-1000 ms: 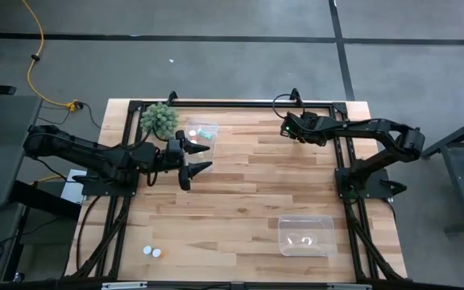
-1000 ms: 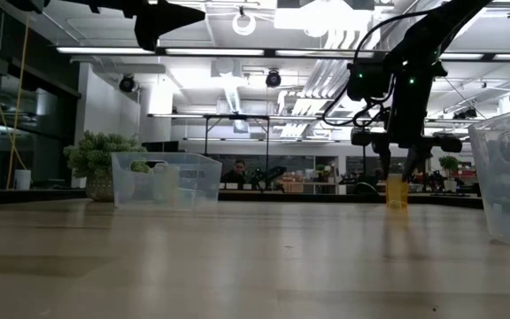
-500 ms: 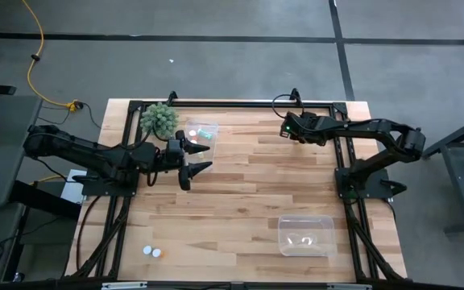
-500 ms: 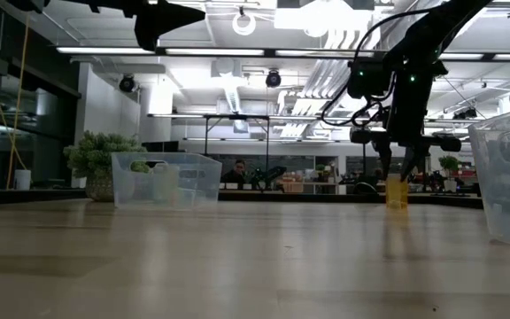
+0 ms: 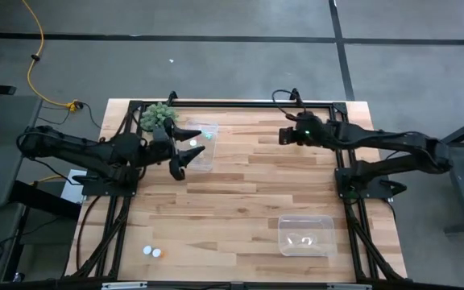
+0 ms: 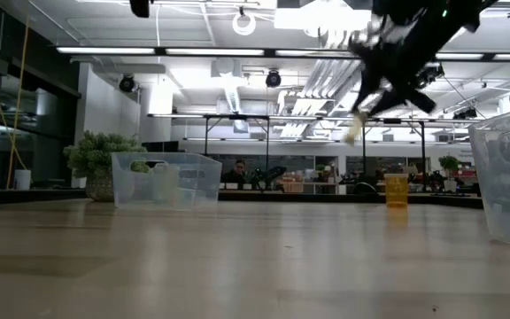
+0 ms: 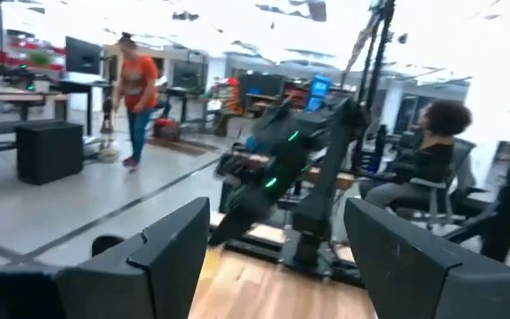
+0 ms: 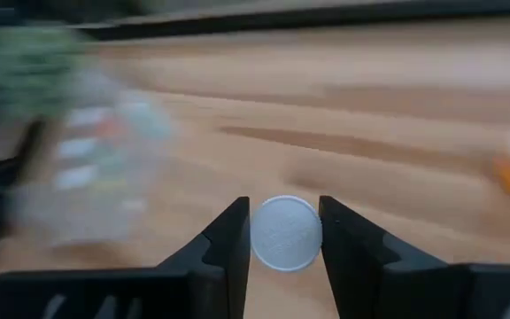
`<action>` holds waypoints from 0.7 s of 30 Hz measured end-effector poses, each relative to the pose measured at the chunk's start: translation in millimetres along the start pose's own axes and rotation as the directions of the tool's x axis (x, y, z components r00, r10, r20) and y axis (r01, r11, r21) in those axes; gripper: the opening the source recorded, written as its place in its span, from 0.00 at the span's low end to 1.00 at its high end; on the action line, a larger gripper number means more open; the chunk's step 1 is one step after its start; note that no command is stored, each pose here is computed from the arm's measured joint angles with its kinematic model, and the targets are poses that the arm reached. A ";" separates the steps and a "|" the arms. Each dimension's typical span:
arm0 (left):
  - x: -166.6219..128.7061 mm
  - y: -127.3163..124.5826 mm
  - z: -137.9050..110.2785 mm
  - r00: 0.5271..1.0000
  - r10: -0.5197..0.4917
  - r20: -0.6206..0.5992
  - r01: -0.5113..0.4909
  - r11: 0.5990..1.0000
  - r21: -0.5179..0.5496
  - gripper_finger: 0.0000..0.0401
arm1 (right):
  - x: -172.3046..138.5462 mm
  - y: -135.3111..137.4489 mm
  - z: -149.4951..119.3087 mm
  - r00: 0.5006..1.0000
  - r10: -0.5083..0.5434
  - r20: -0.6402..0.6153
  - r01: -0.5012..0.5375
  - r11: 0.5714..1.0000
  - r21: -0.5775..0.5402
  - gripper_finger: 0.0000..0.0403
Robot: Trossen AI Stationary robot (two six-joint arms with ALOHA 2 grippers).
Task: Pick and place medicine bottles into bin by pill shape (circle, oval)
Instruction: Put the yellow tablet bottle into the top transparent bin
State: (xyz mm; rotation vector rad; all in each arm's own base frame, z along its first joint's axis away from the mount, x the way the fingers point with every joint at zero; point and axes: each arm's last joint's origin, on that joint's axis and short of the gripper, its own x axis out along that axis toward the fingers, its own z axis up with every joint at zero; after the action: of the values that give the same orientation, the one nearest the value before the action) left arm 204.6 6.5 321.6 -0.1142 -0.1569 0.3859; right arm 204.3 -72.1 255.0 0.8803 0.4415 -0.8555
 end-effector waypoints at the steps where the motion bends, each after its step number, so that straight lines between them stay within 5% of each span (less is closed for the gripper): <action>1: 0.0 0.2 -1.0 1.000 0.004 -0.010 -0.004 1.000 0.004 0.63 | -6.8 5.5 0.8 0.997 0.071 0.015 -0.071 0.997 -0.030 0.25; 6: -0.6 1.4 -11.5 0.994 0.018 -0.111 -0.020 1.000 -0.020 0.63 | -32.7 30.6 0.8 0.925 0.379 0.041 -0.370 0.918 -0.141 0.26; 11: -2.8 3.4 -24.2 0.972 0.037 -0.233 -0.058 0.995 -0.082 0.63 | -43.2 50.2 -15.5 0.840 0.540 -0.052 -0.534 0.806 -0.257 0.26; 16: -3.5 2.8 -27.3 0.964 0.002 -0.267 -0.033 0.993 -0.110 0.63 | -46.7 62.3 -34.6 0.804 0.582 -0.122 -0.584 0.736 -0.341 0.26; 21: -3.5 2.4 -27.4 0.963 -0.010 -0.269 -0.023 0.993 -0.120 0.63 | -46.8 65.3 -40.4 0.813 0.572 -0.111 -0.569 0.737 -0.366 0.26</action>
State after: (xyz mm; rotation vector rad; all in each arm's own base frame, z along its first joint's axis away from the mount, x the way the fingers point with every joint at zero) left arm 205.3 5.2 294.0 -0.2866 0.0894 0.3639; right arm 228.5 5.3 294.0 0.5873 0.2860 -0.1825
